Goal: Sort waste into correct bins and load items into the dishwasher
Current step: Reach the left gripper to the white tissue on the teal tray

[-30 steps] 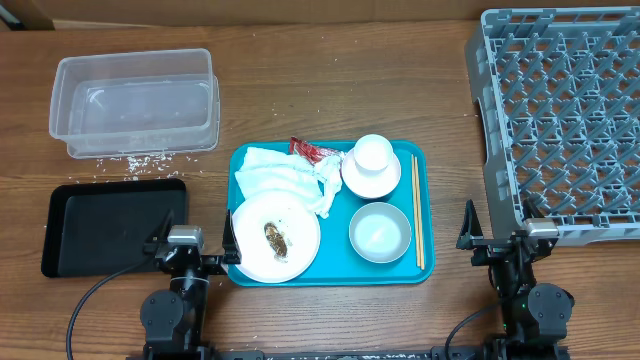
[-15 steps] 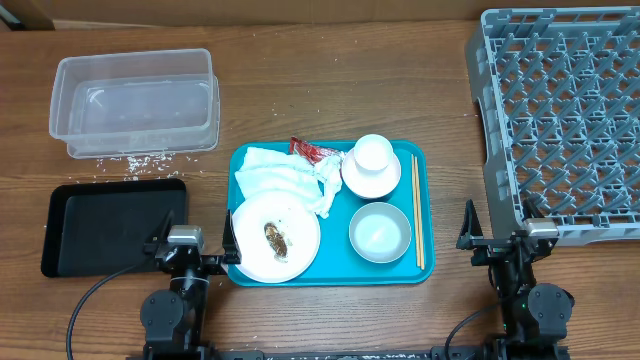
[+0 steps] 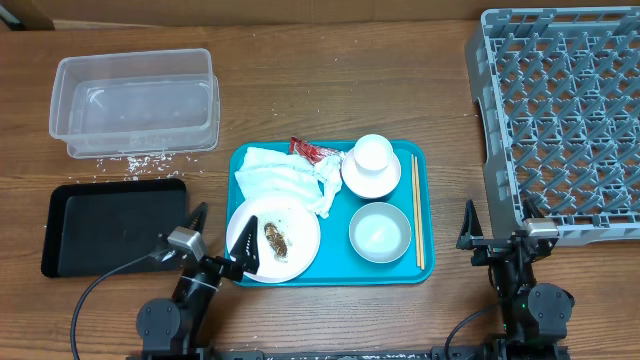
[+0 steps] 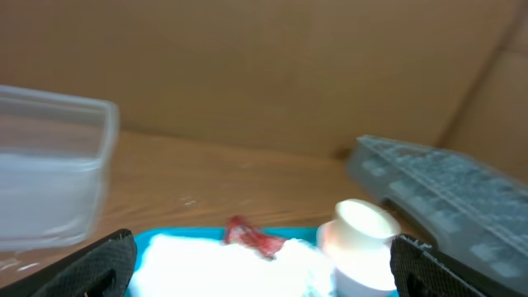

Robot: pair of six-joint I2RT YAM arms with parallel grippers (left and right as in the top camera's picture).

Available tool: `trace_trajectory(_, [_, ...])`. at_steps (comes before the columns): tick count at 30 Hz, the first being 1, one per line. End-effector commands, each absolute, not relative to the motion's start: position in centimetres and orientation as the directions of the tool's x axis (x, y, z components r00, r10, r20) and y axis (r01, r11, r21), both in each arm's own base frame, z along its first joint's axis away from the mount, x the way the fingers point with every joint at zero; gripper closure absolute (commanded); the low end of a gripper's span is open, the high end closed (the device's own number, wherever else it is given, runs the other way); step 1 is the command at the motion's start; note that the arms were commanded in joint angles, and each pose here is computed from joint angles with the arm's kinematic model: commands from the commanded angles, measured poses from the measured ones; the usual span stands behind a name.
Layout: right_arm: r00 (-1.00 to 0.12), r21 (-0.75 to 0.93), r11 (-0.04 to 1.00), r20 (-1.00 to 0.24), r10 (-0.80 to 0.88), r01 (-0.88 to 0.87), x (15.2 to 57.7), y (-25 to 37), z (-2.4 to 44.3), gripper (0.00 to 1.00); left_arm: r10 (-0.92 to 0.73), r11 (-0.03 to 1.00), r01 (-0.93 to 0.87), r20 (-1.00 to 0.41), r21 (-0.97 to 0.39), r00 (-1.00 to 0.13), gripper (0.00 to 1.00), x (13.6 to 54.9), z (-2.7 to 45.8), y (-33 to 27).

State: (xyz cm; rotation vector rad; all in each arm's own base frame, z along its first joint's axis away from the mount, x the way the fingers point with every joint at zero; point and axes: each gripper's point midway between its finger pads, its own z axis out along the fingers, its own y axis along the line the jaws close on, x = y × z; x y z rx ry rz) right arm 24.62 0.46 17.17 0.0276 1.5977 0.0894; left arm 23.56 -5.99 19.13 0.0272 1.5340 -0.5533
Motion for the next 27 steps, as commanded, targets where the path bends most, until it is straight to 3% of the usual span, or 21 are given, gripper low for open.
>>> trace_trajectory(1, [-0.024, 0.07, 0.997, -0.997, 0.07, -0.036, 24.6, 0.4, 17.0, 0.0, -0.406, 0.784, 0.484, -0.911, -0.389, -0.074, 0.0, 22.4, 21.1, -8.0])
trace_trajectory(3, [-0.024, 0.07, 0.997, -0.997, 0.07, -0.036, 24.6, 0.4, 17.0, 0.0, -0.436, 0.766, 0.507, -0.899, -0.395, -0.041, 0.0, 22.1, 22.4, -8.0])
trace_trajectory(10, [-0.024, 0.07, 0.997, -0.997, 0.07, -0.036, 24.6, 0.4, 17.0, 0.0, -0.489, 0.743, 0.464, -0.865, -0.482, -0.116, 0.0, 22.2, 23.2, -7.8])
trace_trajectory(13, [-0.024, 0.07, 0.997, -0.997, 0.07, -0.035, 24.6, 0.4, 17.0, 0.0, -0.448, 0.765, 0.395, -0.861, -0.508, -0.239, 0.0, 22.5, 23.2, -7.9])
trace_trajectory(20, [-0.024, 0.07, 0.997, -0.997, 0.07, -0.036, 24.6, 0.4, 17.0, 0.0, -0.151, 0.848, 0.353, -0.819, -0.395, -0.554, 0.0, 25.3, 24.9, -8.6])
trace_trajectory(23, [-0.024, 0.07, 0.997, -0.997, 0.07, -0.036, 24.6, 0.4, 17.0, 0.0, -0.168, 0.748, 0.387, -0.718, -0.539, -0.676, 0.0, 28.0, 27.6, -10.8])
trace_trajectory(27, [-0.024, 0.07, 0.997, -0.997, 0.07, -0.036, 24.6, 0.4, 17.0, 0.0, -0.137, 0.615, 0.468, -0.67, -0.635, -0.73, 0.0, 29.6, 28.6, -13.2])
